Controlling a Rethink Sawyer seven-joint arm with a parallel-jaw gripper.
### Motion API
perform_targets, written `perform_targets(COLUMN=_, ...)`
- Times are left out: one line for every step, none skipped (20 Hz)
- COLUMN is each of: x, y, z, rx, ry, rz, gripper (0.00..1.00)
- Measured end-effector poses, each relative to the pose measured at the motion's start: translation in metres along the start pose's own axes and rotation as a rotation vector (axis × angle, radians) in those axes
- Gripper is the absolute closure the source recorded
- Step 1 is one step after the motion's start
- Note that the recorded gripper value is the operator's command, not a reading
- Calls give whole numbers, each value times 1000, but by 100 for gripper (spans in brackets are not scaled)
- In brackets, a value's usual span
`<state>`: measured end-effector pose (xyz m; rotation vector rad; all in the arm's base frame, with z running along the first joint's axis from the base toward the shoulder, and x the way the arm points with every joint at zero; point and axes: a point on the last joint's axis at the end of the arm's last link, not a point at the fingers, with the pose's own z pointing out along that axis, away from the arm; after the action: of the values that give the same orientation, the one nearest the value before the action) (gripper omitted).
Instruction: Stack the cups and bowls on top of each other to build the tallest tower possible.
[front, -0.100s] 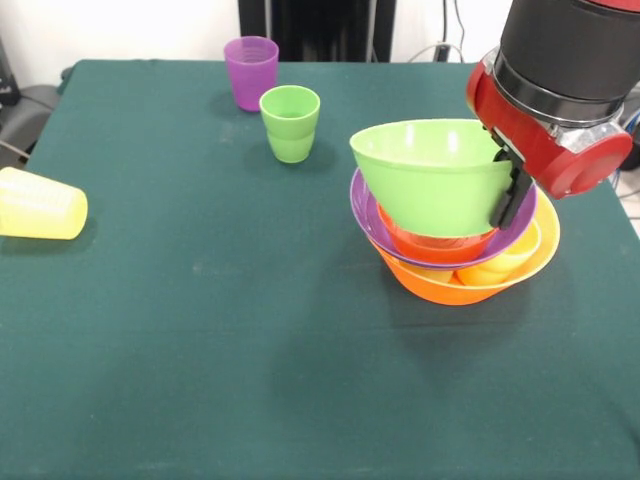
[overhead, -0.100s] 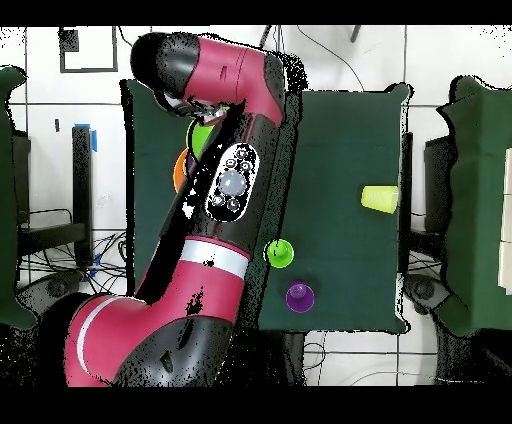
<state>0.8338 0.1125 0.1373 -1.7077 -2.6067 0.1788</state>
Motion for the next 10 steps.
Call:
perform_targets(x=0, y=0, z=0, rx=1, ry=0, rz=0, gripper=100)
perform_targets(x=0, y=0, z=1, rx=1, ry=-1, rz=0, gripper=100)
perform_targets(x=0, y=0, z=1, rx=2, ry=-2, rz=0, gripper=100)
perform_targets(x=0, y=0, z=1, rx=3, ry=-3, rz=0, gripper=100)
perform_targets(x=0, y=0, z=2, rx=4, ry=-4, rz=0, gripper=100)
perform_targets(x=0, y=-1, z=2, rx=5, ry=-4, rz=0, gripper=100)
perform_targets(x=0, y=-1, z=2, rx=7, ry=-5, rz=0, gripper=100)
perform_targets(x=0, y=-1, z=3, rx=8, ry=-7, rz=-1, gripper=100)
perform_targets(x=0, y=-1, z=3, rx=9, ry=-8, rz=-1, gripper=100)
perform_targets(x=0, y=-1, z=3, rx=10, ry=-8, rz=-1, gripper=100)
